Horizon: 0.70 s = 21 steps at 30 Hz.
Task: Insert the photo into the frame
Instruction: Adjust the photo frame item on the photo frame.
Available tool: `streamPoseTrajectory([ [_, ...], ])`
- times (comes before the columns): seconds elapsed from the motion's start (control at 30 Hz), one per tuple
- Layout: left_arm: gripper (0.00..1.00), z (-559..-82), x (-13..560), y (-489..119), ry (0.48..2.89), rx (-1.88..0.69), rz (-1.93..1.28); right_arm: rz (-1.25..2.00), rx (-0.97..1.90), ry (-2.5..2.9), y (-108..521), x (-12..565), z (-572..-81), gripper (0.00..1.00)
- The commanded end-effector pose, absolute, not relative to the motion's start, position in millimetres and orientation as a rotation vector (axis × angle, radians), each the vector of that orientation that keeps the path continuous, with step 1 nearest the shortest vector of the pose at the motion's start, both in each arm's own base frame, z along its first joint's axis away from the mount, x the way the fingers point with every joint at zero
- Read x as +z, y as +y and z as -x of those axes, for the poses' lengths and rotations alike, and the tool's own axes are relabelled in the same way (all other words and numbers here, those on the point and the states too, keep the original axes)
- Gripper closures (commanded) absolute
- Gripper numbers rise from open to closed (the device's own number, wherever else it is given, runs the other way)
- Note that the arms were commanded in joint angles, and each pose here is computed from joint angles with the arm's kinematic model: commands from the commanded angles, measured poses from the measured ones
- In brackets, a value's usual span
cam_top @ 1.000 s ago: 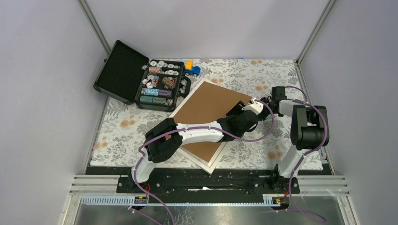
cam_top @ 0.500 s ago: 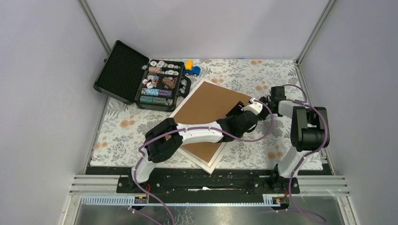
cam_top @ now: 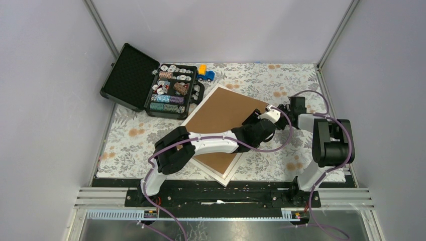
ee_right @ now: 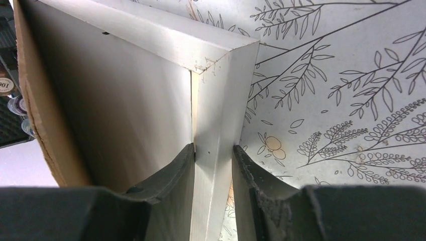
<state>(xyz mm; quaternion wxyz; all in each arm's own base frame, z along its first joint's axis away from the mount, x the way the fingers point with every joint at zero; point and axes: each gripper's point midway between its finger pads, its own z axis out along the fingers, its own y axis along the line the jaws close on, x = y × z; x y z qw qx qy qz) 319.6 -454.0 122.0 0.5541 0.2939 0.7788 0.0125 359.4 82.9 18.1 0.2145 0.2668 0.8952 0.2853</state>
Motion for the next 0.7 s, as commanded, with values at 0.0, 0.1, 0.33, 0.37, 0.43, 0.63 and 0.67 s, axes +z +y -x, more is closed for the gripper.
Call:
streamPoseTrajectory([
  [0.0,0.49,-330,145,-422,1.837,0.132,-0.653,-0.688,0.751,2.485,78,16,-359,0.93],
  [0.1,0.49,-328,140,-426,1.843,0.118,-0.673,-0.667,0.852,2.47,89,36,-366,0.43],
  [0.33,0.5,-323,121,-431,1.892,0.078,-0.694,-0.766,0.662,2.368,50,79,-366,0.03],
  [0.37,0.5,-322,119,-431,1.896,0.075,-0.696,-0.772,0.621,2.353,41,83,-366,0.01],
  [0.43,0.5,-320,115,-433,1.904,0.061,-0.703,-0.794,0.568,2.343,24,85,-365,0.0],
  [0.63,0.13,-310,109,-433,1.972,0.006,-0.695,-0.814,0.558,2.344,7,84,-363,0.0],
  [0.67,0.08,-307,111,-432,1.985,-0.01,-0.685,-0.804,0.578,2.345,9,84,-365,0.0],
])
